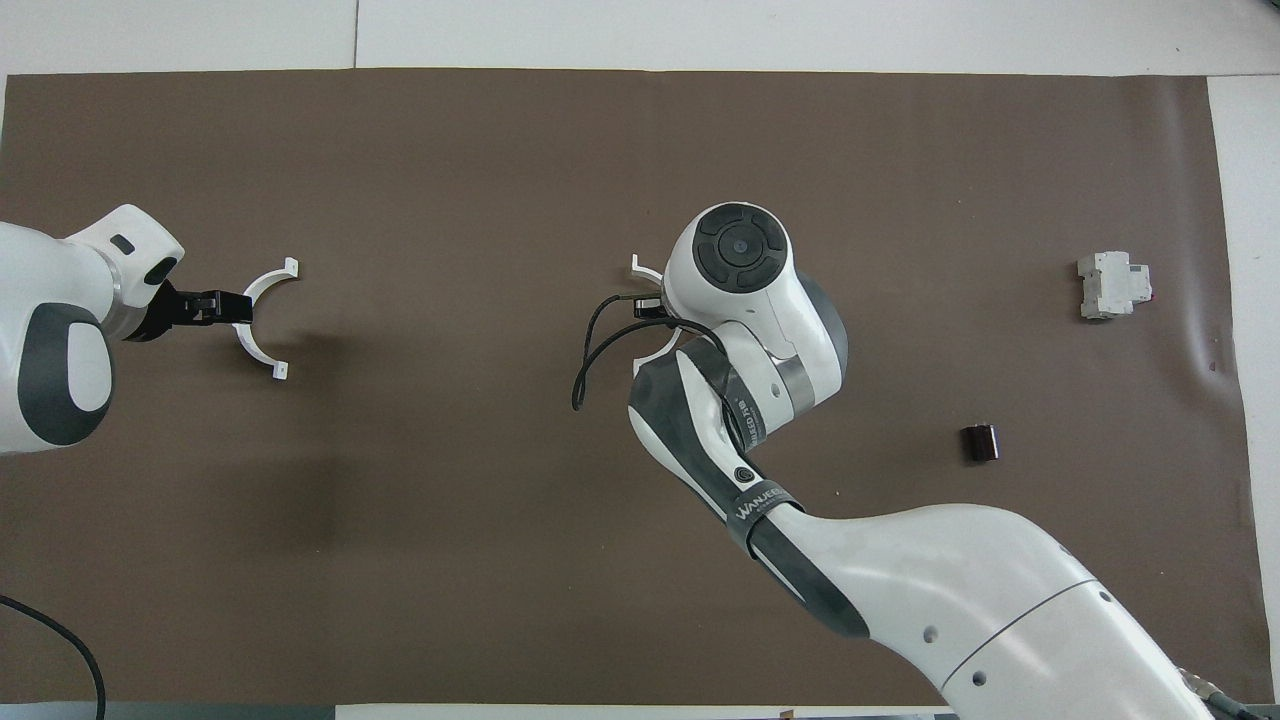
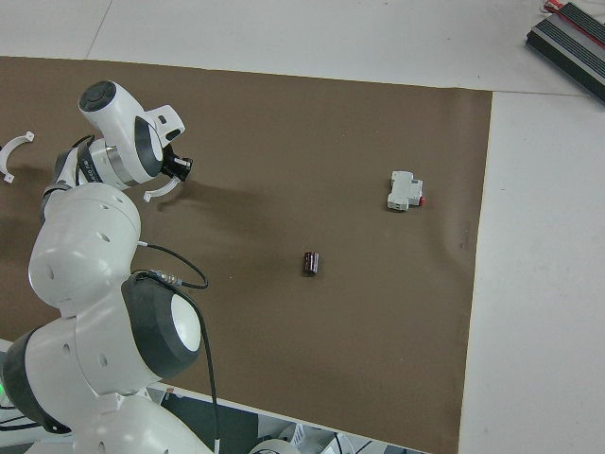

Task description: Assemble drain pipe with both arms

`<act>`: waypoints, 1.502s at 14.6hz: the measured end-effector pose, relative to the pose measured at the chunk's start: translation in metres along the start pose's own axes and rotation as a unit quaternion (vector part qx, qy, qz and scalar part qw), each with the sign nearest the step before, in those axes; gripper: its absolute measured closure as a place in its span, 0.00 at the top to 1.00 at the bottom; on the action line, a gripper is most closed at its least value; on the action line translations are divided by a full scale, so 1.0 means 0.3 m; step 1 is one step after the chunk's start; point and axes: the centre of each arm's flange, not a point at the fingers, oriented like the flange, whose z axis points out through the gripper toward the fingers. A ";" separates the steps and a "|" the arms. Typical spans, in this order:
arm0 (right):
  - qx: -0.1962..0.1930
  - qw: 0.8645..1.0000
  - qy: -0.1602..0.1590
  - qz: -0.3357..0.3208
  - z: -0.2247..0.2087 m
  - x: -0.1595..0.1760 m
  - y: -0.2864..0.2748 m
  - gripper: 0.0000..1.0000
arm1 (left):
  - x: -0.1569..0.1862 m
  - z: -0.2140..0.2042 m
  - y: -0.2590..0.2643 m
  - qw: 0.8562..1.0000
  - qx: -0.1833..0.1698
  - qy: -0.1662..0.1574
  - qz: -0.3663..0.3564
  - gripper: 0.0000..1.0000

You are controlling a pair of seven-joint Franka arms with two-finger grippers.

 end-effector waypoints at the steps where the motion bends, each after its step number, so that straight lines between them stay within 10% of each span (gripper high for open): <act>1: 0.000 1.000 0.001 0.000 0.007 -0.003 0.002 0.20 | 0.001 0.012 0.000 1.000 0.000 0.000 0.004 1.00; 7: -0.015 1.000 0.012 -0.022 0.043 -0.031 -0.002 0.24 | 0.010 0.060 0.011 1.000 0.001 0.007 0.012 0.87; 10: -0.009 0.999 0.023 -0.023 -0.018 -0.012 -0.026 0.59 | 0.020 0.120 0.018 1.000 0.002 0.018 0.015 0.69; 14: -0.021 0.999 0.024 0.014 -0.422 0.107 0.088 0.99 | 0.026 0.148 0.023 1.000 0.002 0.023 0.017 0.52; 17: -0.038 0.999 0.000 0.029 -0.742 0.109 0.395 1.00 | 0.032 0.131 0.022 0.999 0.003 0.027 0.016 0.22; 22: -0.046 0.998 -0.022 0.025 -1.105 -0.026 0.795 1.00 | 0.019 0.059 0.033 1.000 0.000 0.006 -0.005 0.22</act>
